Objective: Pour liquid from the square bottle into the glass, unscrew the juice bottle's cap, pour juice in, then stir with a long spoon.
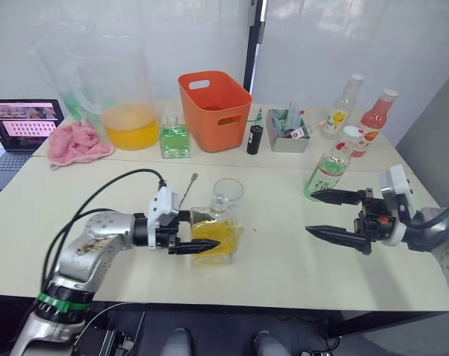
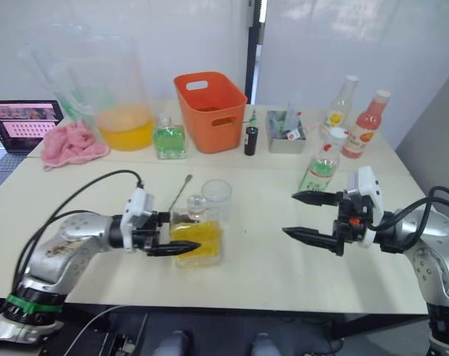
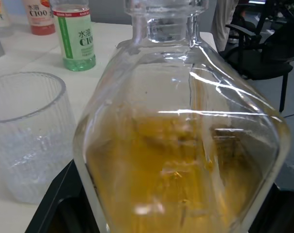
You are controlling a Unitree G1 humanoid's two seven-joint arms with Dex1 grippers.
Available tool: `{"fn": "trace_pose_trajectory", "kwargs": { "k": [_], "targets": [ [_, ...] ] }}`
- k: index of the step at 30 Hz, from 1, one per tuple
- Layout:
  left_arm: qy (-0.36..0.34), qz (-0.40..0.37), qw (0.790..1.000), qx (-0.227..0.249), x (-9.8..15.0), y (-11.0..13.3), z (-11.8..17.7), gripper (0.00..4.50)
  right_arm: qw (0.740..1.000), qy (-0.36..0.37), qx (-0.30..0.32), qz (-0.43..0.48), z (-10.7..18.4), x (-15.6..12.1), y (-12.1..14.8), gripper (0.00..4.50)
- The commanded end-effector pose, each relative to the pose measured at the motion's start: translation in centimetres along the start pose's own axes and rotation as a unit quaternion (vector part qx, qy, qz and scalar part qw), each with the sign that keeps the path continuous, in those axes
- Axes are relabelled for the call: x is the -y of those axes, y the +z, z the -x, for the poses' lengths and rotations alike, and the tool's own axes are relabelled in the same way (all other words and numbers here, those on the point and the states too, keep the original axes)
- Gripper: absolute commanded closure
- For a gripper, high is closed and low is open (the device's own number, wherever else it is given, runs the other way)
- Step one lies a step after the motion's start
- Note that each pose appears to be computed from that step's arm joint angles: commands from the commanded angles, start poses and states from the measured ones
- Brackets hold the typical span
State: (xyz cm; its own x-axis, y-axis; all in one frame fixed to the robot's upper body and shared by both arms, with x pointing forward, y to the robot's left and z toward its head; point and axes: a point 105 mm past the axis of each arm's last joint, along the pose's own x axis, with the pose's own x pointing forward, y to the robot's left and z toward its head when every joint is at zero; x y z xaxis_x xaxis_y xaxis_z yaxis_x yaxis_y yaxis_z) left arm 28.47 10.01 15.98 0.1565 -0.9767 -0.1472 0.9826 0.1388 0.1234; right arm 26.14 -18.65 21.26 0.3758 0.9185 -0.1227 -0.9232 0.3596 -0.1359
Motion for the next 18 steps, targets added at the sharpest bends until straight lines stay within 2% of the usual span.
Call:
{"fn": "trace_pose_trajectory", "kwargs": {
  "k": [1, 5, 9, 13, 15, 17, 18],
  "targets": [
    [-0.023, -0.064, 0.997, 0.029, -0.2, 2.3, -0.8, 1.70, 1.000, -0.013, 0.009, 0.027, 0.8, -0.5, 1.4, 0.00],
    [-0.037, -0.060, 0.997, 0.013, -0.3, 1.3, -1.5, 1.70, 0.999, -0.018, 0.008, 0.025, 1.1, -0.9, 1.3, 0.00],
    [-0.054, -0.083, 0.995, -0.026, -0.2, -0.3, -2.0, 1.70, 1.000, -0.022, -0.007, 0.011, 1.1, -0.9, 0.7, 0.00],
    [-0.059, -0.069, 0.995, -0.031, -0.7, -0.7, -1.7, 1.70, 1.000, -0.012, 0.000, 0.010, 0.4, -1.0, 0.8, 0.00],
    [-0.056, -0.066, 0.996, -0.034, -1.0, -0.7, -1.2, 0.65, 1.000, -0.010, -0.001, 0.011, 0.2, -0.8, 1.0, 0.00],
    [-0.054, -0.059, 0.996, -0.030, -1.0, -0.5, -1.0, 0.02, 1.000, -0.006, -0.005, 0.010, 0.0, -0.6, 0.9, 0.00],
    [-0.054, -0.058, 0.996, -0.029, -0.9, -0.5, -1.0, 0.02, 1.000, -0.005, -0.006, 0.009, 0.0, -0.6, 0.9, 0.00]
  ]
}}
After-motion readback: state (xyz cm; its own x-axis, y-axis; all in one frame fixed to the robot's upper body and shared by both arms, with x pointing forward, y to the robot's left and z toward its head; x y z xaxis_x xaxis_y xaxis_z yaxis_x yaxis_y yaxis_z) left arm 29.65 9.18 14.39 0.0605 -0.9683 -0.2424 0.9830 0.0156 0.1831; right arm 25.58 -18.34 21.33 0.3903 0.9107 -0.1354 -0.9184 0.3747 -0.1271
